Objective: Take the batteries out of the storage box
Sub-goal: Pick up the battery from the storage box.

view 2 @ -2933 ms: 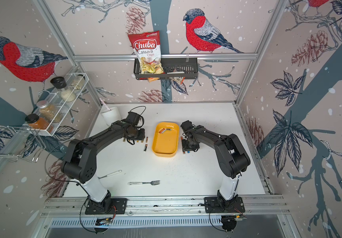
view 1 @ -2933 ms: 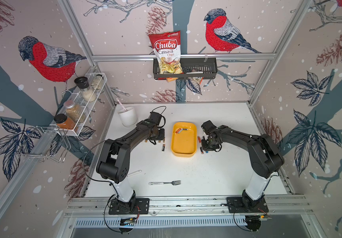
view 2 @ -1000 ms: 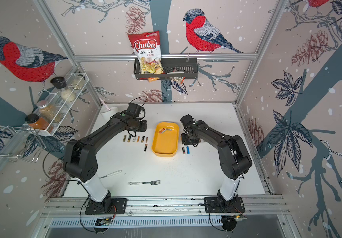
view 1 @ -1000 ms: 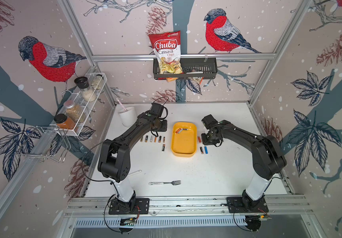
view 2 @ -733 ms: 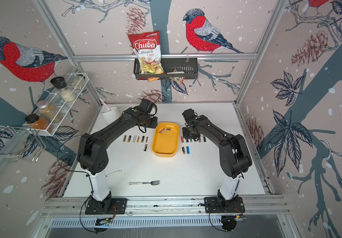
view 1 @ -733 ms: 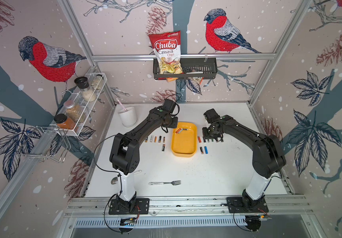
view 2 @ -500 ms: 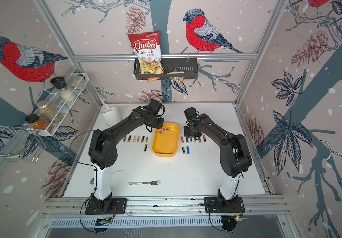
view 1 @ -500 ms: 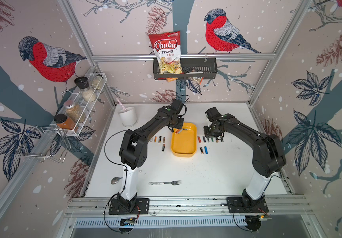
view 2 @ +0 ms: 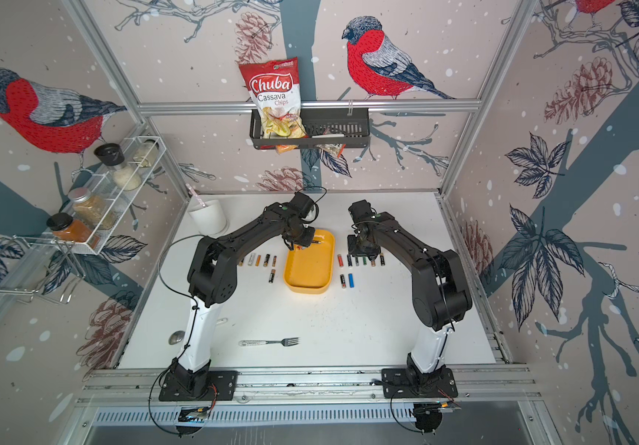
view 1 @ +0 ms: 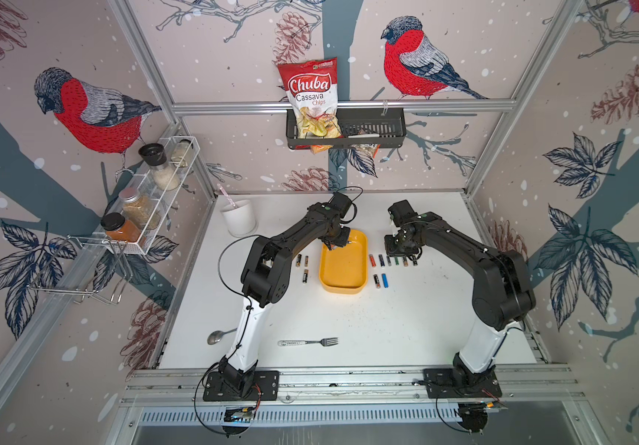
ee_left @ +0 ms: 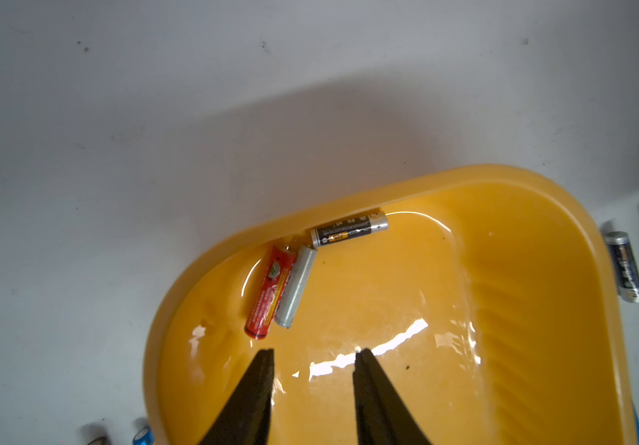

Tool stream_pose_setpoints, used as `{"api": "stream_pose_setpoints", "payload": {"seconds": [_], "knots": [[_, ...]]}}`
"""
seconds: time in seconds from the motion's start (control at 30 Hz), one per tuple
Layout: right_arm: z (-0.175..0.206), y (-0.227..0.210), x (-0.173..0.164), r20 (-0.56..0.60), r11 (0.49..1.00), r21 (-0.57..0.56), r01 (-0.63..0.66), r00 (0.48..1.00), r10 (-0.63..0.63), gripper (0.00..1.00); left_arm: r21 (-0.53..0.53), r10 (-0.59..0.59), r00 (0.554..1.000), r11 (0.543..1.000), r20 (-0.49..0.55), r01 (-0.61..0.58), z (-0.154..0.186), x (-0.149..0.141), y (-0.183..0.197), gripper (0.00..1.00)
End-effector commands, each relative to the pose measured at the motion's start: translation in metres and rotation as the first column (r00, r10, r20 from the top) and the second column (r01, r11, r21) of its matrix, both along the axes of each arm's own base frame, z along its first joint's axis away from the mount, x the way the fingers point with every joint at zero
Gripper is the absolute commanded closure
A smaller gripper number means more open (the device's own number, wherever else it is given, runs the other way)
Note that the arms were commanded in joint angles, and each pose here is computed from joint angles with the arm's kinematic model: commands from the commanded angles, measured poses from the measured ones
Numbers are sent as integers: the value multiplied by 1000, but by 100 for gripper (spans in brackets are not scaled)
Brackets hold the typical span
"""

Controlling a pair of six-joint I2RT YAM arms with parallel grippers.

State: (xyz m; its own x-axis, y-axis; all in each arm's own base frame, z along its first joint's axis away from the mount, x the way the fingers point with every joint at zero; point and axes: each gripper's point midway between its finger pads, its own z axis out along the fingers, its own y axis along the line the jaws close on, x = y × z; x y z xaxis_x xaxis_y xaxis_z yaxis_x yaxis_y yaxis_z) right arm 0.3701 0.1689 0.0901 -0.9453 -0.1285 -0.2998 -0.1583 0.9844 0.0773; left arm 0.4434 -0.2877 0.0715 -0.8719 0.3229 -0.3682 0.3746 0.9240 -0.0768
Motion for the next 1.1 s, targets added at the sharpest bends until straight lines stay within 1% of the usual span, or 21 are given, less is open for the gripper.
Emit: {"api": "stream_pose_setpoints", "payload": {"seconds": [0.0, 0.57, 0.87, 1.07], "knots": [[-2, -4, -4, -16, 1000, -15, -7, 1000, 7, 68, 11, -9, 1000, 1000, 19, 9, -1, 4, -1, 61], [-9, -11, -7, -36, 1000, -18, 0, 999, -1, 68, 28, -22, 1000, 999, -7, 23, -30, 9, -5, 62], [-10, -11, -8, -40, 1000, -19, -2, 999, 1, 68, 27, -21, 1000, 999, -23, 22, -39, 8, -6, 62], [-9, -12, -7, -38, 1000, -16, -1, 999, 0, 68, 28, -17, 999, 999, -32, 18, -42, 5, -5, 70]]}}
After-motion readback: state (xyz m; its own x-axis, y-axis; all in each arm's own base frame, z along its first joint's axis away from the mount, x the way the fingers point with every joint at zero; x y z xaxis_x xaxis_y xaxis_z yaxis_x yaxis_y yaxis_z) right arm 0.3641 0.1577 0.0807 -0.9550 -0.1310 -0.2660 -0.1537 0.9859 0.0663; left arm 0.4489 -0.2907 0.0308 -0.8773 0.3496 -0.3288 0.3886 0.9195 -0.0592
